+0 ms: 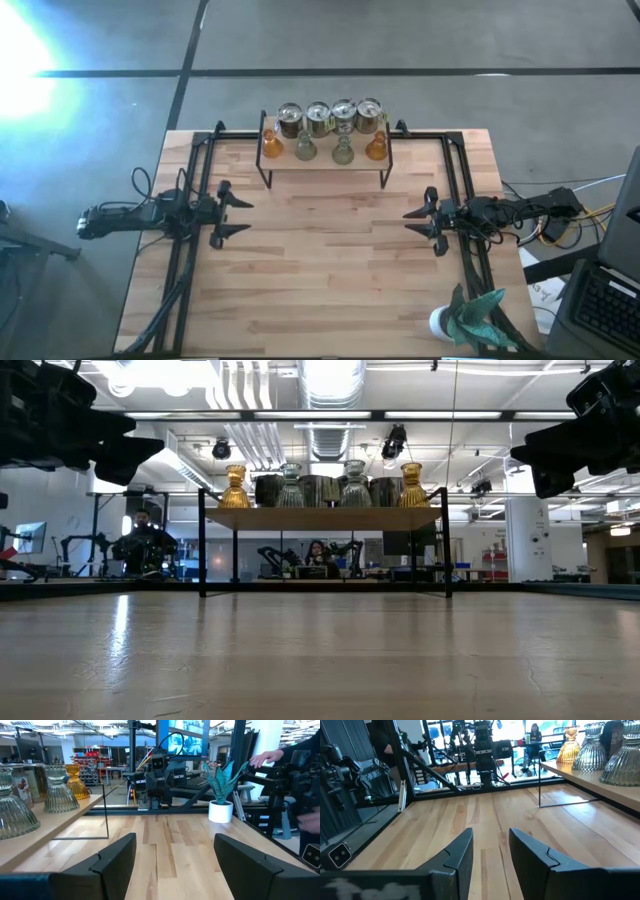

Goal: Pick & Place candle stick holders
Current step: Return to Home Position

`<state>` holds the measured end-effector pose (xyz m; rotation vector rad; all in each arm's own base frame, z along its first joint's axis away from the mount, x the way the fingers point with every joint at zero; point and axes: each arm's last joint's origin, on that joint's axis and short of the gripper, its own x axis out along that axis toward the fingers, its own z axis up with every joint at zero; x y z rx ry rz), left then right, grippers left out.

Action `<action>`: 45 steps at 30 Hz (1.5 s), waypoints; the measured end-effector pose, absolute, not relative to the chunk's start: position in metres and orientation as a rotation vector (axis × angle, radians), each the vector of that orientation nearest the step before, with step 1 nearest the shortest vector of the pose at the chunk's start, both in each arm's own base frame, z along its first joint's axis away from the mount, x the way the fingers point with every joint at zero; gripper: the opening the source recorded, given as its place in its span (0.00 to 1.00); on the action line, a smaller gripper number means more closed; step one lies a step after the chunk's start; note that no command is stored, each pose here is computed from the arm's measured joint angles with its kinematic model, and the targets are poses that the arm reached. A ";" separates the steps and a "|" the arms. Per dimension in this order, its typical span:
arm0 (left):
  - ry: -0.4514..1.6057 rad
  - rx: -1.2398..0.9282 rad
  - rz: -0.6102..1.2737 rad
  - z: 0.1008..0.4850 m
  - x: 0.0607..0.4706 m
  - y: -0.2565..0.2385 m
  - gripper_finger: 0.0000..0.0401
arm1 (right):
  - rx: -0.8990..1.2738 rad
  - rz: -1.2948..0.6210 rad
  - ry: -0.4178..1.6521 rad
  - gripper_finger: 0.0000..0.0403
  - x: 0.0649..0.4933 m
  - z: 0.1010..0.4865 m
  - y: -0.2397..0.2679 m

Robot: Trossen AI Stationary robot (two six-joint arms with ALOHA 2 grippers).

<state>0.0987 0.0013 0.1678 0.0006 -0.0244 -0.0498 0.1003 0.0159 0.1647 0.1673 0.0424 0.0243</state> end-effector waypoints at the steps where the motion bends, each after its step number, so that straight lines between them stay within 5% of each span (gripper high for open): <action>1: -0.025 0.001 -0.050 0.168 0.099 0.001 0.68 | 0.167 0.024 0.042 0.29 0.100 0.165 0.016; 15: -0.026 0.001 -0.050 0.168 0.099 0.001 0.68 | -0.029 0.124 0.044 0.34 0.101 0.163 0.014; 45: -0.026 0.001 -0.049 0.168 0.099 0.001 0.68 | 0.052 0.020 0.125 0.30 0.106 0.156 0.000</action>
